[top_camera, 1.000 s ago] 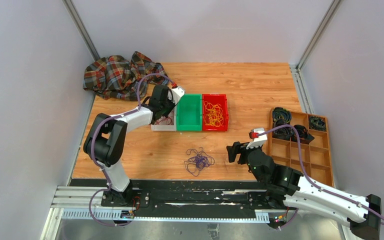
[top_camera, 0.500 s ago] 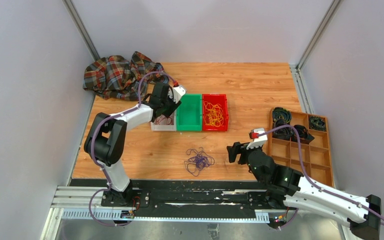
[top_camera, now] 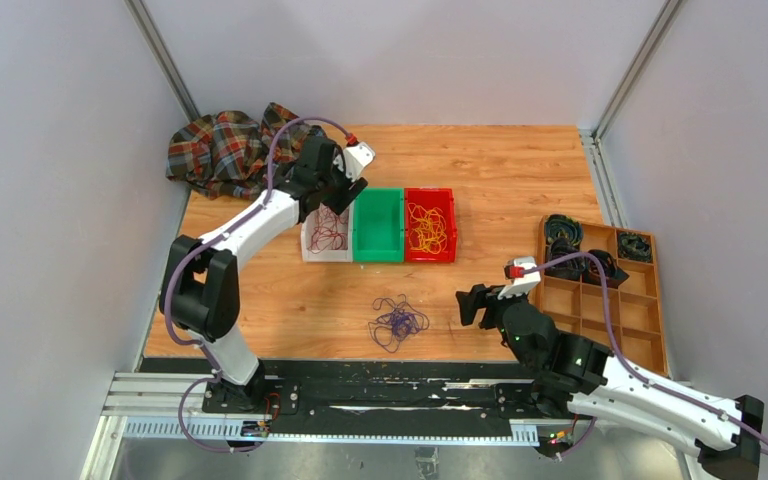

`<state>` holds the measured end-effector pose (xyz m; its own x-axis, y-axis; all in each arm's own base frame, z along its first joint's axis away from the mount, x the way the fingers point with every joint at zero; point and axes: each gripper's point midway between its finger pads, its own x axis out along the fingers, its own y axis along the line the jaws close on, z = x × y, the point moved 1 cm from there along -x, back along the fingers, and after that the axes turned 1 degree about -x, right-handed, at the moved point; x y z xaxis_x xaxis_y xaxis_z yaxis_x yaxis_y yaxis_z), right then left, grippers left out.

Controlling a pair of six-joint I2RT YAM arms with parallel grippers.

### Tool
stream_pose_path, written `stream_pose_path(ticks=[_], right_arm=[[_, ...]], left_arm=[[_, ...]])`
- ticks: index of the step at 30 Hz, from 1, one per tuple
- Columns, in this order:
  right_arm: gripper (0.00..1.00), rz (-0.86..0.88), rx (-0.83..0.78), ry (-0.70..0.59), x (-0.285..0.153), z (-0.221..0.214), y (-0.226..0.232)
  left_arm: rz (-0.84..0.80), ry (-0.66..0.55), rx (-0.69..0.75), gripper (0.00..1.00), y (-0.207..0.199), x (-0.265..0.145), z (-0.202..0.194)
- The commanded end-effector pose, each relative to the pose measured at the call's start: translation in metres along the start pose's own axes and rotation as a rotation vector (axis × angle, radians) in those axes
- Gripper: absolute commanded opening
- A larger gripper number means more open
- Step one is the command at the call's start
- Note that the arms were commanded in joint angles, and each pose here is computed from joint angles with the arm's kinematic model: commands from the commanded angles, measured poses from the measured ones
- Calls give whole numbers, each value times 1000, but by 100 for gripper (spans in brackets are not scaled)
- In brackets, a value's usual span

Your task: Untangle the cables

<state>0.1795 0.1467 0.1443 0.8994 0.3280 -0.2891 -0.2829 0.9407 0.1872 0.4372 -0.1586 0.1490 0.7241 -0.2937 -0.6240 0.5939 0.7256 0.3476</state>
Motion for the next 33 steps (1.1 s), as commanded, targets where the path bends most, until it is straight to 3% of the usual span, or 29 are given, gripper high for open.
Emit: stream_pose_path(ticks=[1,6,9,13,20,25,33], right_arm=[[77,9,22,-31,-6,14,2],[77,12,20,-30,-8,15,2],[78,12,15,-31,-8,16,1],[78,14,10,-23,-7,13,1],[78,9,17,-8,-5,6,1],[78,-2,11,-5,-5,7,0],[77,-14,10,4,-4,5,0]], left_arm=[[-18,-4,28,70,4,-14,12],[-27,-10,44,72,7,-25,23],[-150,-39,38,76,-9,-52,36],[-399,-56,71,80,-69,-98,28],[-734,-3,197,79,-183,-146,-27],[-859,87,284,75,-233,-151,-62],[-853,129,370,67,-262,-126,-77]])
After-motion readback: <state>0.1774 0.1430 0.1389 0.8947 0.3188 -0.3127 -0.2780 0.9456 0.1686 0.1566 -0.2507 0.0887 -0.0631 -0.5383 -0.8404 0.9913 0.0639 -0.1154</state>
